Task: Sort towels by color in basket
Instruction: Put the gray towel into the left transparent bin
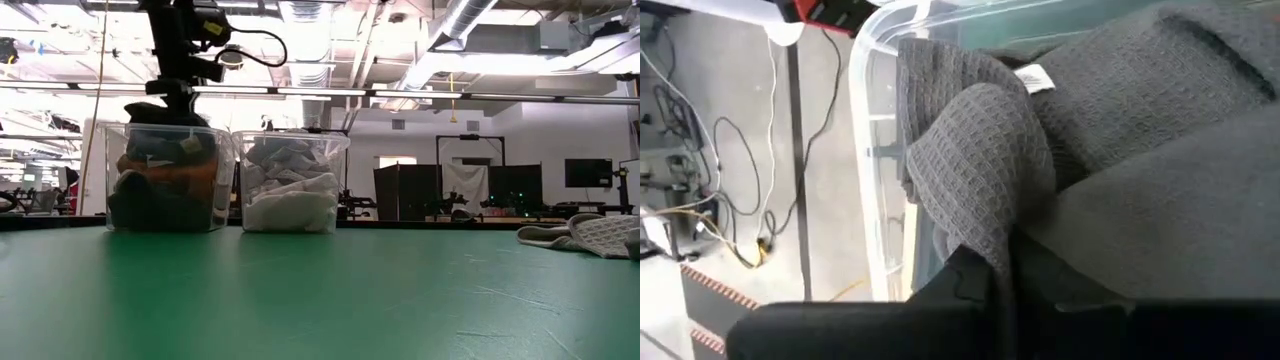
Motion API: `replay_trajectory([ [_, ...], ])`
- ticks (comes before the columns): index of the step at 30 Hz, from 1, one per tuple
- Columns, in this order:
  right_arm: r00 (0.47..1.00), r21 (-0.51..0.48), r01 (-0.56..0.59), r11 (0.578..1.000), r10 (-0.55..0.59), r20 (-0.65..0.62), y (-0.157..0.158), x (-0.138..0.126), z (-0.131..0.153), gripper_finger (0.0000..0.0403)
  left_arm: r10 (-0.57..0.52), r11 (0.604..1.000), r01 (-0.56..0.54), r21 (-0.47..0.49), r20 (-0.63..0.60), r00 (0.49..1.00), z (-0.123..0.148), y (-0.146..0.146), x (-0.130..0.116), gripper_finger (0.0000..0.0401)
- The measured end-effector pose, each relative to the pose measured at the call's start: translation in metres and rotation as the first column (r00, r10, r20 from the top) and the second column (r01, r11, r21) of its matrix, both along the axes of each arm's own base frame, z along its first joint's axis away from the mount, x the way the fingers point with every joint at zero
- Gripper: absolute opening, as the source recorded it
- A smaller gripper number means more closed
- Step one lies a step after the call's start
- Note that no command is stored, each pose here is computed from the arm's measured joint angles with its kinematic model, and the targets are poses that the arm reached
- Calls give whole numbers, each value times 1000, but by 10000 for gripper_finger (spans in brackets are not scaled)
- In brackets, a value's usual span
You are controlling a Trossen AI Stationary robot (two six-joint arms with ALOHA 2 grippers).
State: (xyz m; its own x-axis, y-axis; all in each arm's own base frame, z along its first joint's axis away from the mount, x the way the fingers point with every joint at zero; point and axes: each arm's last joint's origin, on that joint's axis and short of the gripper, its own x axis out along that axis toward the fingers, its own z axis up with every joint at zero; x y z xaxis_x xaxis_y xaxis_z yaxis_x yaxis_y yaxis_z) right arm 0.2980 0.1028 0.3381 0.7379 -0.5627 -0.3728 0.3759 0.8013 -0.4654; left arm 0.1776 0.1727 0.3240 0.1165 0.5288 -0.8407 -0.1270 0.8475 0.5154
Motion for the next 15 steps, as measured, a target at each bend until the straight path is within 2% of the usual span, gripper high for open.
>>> replay_trajectory([
  [4,1000,0,1,1000,-1,0,0,0,0,225,44,999,-44,10,9,999,1,0,0,25],
  [10,1000,1,1,1000,-1,0,0,0,0,225,71,997,-72,23,61,996,16,-2,1,47],
  [15,1000,1,1,1000,-1,0,0,0,0,225,-88,990,103,-100,145,986,20,-22,16,45],
])
